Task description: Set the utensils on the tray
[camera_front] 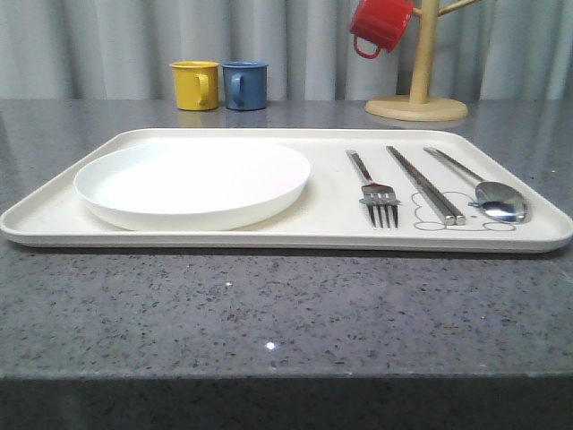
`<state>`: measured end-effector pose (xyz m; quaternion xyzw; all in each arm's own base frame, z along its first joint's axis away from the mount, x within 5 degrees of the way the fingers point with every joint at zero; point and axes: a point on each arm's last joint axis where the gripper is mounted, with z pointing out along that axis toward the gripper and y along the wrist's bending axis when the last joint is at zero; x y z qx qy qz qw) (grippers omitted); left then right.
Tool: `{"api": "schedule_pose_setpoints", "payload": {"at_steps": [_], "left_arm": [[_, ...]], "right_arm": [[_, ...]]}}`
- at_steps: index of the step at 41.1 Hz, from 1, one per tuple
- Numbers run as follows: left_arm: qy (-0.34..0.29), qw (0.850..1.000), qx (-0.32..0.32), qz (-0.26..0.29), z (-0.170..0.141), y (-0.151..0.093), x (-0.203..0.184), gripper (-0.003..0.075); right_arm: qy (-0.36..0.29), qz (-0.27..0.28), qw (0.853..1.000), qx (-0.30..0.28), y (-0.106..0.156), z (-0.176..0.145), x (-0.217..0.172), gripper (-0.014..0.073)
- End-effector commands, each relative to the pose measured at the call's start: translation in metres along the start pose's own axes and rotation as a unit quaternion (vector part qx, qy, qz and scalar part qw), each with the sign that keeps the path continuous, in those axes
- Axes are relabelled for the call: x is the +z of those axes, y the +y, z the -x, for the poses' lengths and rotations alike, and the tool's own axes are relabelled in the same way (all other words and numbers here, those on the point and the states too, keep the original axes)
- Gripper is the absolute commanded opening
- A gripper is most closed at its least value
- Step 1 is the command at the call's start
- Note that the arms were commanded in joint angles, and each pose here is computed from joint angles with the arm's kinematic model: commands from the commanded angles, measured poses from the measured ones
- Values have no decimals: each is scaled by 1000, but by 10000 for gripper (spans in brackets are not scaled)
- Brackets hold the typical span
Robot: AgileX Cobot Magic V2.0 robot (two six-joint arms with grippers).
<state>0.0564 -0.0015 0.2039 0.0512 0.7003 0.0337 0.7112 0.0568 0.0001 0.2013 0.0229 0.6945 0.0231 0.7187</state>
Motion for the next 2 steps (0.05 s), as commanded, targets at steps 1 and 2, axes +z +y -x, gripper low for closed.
{"api": "schedule_pose_setpoints", "payload": {"at_steps": [1,2], "left_arm": [[-57,998,-4,8,10,1,-3,-18],[-57,998,-4,8,10,1,-3,-18]], "right_arm": [[-55,-1,998,-5,0,10,-2,-68],[-55,-1,998,-5,0,10,-2,-68]]}}
